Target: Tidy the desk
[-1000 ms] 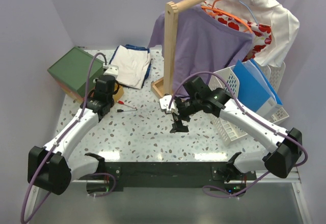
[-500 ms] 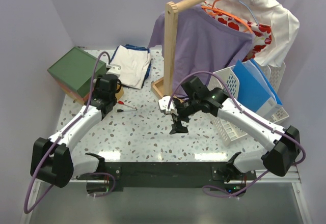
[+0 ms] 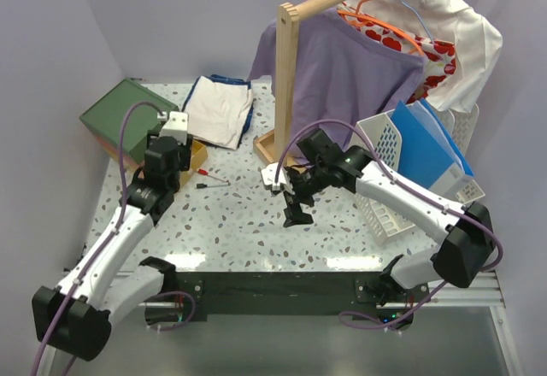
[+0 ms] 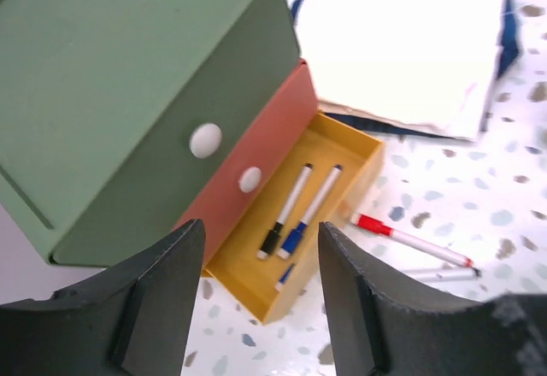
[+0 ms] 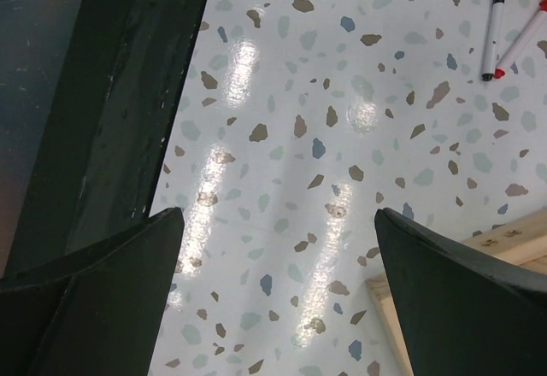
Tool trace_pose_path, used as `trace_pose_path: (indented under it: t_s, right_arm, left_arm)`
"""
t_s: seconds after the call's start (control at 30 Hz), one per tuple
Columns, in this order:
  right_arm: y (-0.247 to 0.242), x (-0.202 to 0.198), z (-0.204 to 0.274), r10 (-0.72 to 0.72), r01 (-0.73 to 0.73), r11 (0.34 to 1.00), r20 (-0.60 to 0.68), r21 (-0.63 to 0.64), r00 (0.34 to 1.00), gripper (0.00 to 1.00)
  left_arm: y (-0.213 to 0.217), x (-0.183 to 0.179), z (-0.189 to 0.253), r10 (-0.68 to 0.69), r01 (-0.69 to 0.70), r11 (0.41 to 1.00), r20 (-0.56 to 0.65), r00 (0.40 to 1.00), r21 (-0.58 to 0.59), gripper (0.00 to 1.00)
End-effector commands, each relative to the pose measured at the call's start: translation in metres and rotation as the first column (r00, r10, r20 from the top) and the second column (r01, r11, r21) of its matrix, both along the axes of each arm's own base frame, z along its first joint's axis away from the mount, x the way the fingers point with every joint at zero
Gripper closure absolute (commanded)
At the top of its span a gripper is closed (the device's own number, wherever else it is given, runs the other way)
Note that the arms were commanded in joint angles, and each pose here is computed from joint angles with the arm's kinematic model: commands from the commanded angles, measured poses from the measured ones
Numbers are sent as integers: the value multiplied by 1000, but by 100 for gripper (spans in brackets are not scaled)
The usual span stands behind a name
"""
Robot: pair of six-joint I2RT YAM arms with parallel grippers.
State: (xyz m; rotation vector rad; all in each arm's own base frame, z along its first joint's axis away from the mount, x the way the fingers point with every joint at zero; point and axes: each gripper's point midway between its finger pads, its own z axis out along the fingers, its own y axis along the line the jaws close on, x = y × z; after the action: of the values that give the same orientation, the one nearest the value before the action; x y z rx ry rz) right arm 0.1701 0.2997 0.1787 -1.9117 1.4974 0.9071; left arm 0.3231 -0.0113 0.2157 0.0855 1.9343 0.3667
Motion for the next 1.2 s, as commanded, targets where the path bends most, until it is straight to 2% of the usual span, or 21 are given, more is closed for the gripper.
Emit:
trace_pose_path:
  t_s: [0.0,0.03,0.1,0.13,0.27,0.37,0.5,0.67,0.7,0.73,0.83,0.93,1.0,1.07,1.17]
  right_arm:
    - [6,3,-1,-20,21,1000,-33,11,999,1]
    - [10,5,-1,-26,27,1000,-37,16,999,1]
    - [20,6,-8,-50,49,999,-70,-12,996,1]
    - [24,15,-12,-84,82,996,-35,-37,996,1]
    - [48,40,-26,-200,203,973,42,-106,979,1]
    - [75,63,-24,-320,323,942,48,-89,946,1]
    - [118,95,-13,-505,503,863,-35,-43,863,1]
    - [158,127,-39,-628,623,778,-119,-81,769,1]
    - [166,136,-31,-652,650,757,-131,-60,747,7]
    - [170,142,-44,-663,660,748,-121,-72,738,13]
    - [181,159,-41,-717,718,695,-122,-42,687,38]
    - [186,171,-49,-737,737,675,-81,-32,671,49]
    - [190,175,-56,-737,737,675,-67,-30,673,51]
    - [195,176,-65,-734,733,679,-63,-41,677,58]
    - [201,180,-72,-729,728,684,-63,-50,681,60]
  left_arm:
    - [-24,-21,-4,-106,112,980,43,993,-166,37]
    - [-31,-27,-13,-137,142,968,36,990,-207,35]
    - [-34,-39,-4,-149,171,952,102,984,-255,31]
    - [-34,-43,-9,-143,168,945,109,984,-282,27]
    - [-20,-60,16,-73,146,936,228,971,-320,17]
    - [-10,-67,28,-19,118,935,286,958,-333,16]
    - [3,-74,39,47,72,937,326,944,-343,16]
    - [8,-81,47,65,72,932,361,930,-355,16]
    - [8,-82,47,65,73,932,363,929,-354,16]
    - [9,-83,48,70,69,932,365,928,-355,16]
    - [10,-86,51,75,73,931,382,921,-358,16]
    - [12,-88,54,79,74,930,391,917,-361,16]
    - [12,-89,55,80,76,929,396,915,-362,16]
    - [12,-89,56,81,76,929,400,913,-362,16]
    - [11,-90,56,76,83,928,402,912,-362,16]
